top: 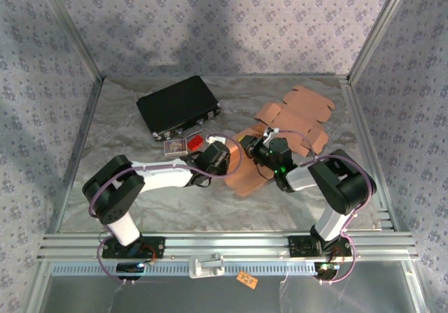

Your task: Fold the paper box

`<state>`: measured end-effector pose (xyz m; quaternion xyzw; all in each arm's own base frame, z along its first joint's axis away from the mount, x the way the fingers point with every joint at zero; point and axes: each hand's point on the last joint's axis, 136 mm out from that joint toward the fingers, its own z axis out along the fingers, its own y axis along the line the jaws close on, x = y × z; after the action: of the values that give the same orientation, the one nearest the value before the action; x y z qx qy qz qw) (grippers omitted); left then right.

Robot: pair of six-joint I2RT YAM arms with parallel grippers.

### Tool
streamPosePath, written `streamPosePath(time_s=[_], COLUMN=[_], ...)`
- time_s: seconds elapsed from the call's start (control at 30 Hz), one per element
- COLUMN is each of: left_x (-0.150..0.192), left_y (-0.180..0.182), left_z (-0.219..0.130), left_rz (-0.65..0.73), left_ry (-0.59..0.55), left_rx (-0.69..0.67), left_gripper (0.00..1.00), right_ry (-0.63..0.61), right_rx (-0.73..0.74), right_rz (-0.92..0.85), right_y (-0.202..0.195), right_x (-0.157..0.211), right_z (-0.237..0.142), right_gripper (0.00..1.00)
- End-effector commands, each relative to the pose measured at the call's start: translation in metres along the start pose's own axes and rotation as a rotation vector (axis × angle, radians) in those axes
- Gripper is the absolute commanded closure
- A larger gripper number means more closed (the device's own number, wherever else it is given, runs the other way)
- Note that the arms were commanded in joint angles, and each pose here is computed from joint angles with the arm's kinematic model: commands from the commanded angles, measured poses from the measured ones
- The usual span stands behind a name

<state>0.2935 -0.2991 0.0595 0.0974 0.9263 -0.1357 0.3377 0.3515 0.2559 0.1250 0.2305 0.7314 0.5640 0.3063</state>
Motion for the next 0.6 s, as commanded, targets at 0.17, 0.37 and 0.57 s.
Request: streamPosePath(time_s=[0.17, 0.37, 0.57], left_x=[-0.013, -0.015, -0.022], left_y=[0.004, 0.008, 0.013], left_z=[0.006, 0.008, 0.002], left_rz=[-0.026, -0.033, -0.010], left_ry=[-0.037, -0.037, -0.035], left_rx=[-0.101, -0.153, -0.233], left_gripper=[0.85, 0.95, 1.00], right_ry=[-0.009, -0.022, -0.061], right_rx=[0.066, 0.074, 0.098], right_rz=[0.037, 0.054, 0.073], right_y=[-0.018, -0.012, -0.004], right_x=[0.007, 0.006, 0.000], right_z=[0.005, 0.006, 0.002], right_gripper=[1.00, 1.00, 0.85])
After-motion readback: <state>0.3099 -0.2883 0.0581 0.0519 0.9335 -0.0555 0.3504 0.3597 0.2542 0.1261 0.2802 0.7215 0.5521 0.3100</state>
